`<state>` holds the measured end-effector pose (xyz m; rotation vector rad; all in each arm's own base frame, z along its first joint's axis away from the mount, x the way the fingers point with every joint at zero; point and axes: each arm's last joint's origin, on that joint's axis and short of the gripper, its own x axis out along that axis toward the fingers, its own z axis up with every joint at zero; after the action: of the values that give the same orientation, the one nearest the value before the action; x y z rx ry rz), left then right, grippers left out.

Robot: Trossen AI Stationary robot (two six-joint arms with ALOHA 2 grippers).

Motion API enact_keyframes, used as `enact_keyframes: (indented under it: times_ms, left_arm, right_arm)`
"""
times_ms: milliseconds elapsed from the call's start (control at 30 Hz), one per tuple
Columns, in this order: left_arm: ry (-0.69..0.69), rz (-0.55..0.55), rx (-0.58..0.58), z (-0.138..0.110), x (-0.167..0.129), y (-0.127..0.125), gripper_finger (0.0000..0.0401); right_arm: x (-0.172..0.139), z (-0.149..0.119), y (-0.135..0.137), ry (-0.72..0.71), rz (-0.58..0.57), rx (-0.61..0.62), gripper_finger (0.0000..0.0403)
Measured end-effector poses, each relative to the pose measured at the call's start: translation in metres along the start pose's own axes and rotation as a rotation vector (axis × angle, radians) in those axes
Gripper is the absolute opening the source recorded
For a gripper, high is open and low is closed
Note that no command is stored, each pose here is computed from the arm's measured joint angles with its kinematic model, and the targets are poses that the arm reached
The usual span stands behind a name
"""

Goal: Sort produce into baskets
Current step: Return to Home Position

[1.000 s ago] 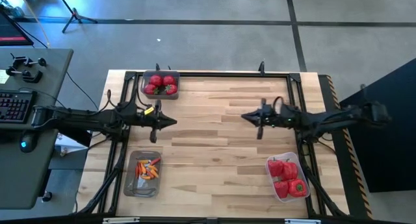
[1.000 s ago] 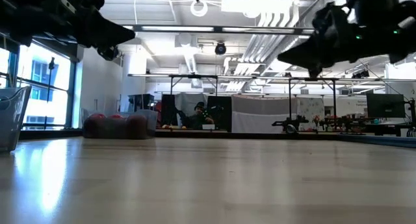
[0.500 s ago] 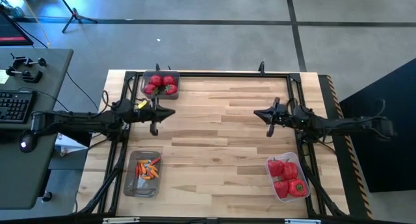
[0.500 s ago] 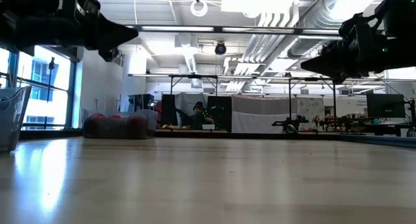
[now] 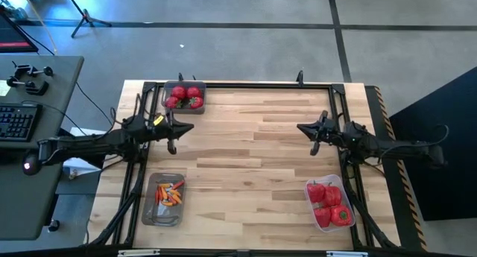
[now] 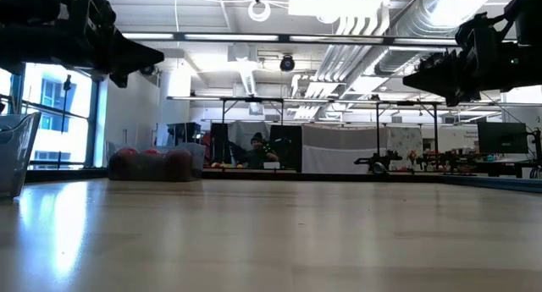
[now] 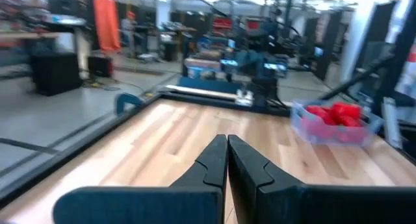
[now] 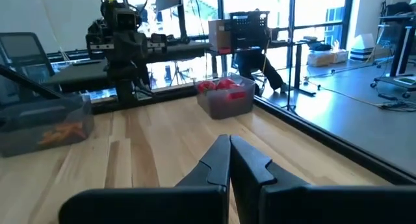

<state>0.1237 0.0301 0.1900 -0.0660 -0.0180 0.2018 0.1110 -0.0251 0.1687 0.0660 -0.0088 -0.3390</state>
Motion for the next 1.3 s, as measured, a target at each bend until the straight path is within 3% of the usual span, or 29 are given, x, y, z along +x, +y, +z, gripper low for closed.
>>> enact_keyframes:
  times_ms: [133, 267, 500, 800, 1300]
  left_arm:
    - [-0.048, 0.049, 0.011, 0.002, -0.010, 0.001, 0.0000]
    - [-0.064, 0.076, -0.022, -0.014, -0.019, 0.002, 0.0000]
    - [-0.108, 0.108, 0.023, -0.012, -0.031, 0.003, 0.0000]
    - [-0.076, 0.107, 0.021, -0.015, -0.031, 0.003, 0.0000]
    - [0.036, 0.093, -0.057, -0.025, -0.028, 0.005, 0.0000]
  right_arm:
    - [-0.003, 0.001, -0.001, -0.011, -0.014, 0.004, 0.0000]
    - [-0.007, 0.000, -0.003, -0.012, -0.055, -0.002, 0.0000]
    - [-0.011, 0.005, -0.005, -0.067, -0.129, -0.045, 0.0000]
    - [-0.018, 0.014, -0.003, -0.170, -0.076, -0.061, 0.0000]
    - [-0.013, -0.001, -0.009, -0.013, -0.107, -0.003, 0.0000]
